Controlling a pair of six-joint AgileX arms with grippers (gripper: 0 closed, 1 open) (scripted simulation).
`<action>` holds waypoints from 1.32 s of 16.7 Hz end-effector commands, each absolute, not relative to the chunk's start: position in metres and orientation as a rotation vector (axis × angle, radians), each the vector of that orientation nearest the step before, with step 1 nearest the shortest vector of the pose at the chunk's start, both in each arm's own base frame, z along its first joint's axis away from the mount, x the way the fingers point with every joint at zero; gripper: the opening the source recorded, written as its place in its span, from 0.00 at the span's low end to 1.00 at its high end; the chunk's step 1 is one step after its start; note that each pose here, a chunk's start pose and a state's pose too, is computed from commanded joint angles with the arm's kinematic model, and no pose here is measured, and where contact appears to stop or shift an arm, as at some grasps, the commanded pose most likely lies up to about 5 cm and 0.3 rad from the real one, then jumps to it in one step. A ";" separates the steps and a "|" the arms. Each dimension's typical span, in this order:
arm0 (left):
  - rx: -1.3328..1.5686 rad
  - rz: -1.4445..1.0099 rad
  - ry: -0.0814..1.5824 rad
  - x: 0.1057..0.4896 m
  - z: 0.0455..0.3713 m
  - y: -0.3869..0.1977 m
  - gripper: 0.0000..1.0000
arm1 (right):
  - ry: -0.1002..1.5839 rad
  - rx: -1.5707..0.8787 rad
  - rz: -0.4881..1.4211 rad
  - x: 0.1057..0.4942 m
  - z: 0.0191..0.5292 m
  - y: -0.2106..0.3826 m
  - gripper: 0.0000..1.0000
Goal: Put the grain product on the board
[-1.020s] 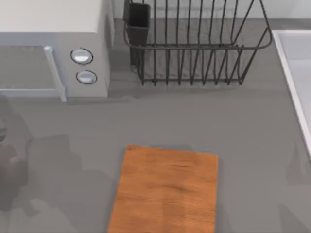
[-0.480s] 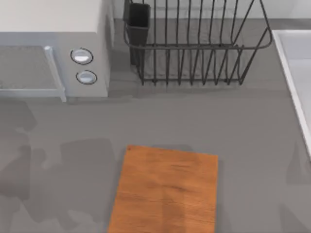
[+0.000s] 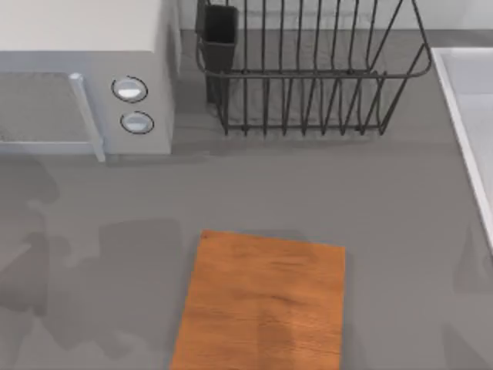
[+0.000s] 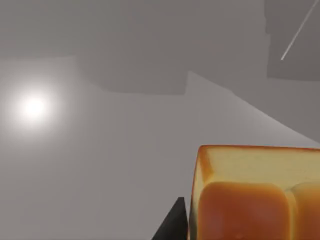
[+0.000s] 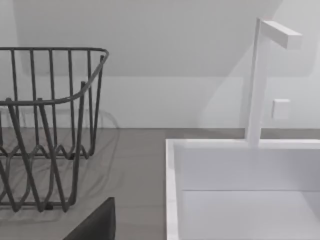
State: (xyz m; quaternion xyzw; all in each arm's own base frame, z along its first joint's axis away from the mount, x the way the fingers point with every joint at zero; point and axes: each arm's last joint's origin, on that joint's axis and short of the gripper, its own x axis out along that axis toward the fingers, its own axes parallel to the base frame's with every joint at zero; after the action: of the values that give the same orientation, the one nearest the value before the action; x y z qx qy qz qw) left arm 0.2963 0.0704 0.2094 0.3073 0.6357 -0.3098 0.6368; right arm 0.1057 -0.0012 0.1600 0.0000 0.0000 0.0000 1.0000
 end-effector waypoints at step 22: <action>-0.711 0.924 1.481 0.310 0.160 -0.137 0.00 | 0.000 0.000 0.000 0.106 0.160 -0.001 1.00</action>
State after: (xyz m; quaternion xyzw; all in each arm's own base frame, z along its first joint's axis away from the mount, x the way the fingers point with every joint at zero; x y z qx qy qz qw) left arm 0.3098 -0.1375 0.1596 -0.3052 0.6357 0.3966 0.5877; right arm 0.1057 -0.0012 0.1600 0.0000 0.0000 0.0000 1.0000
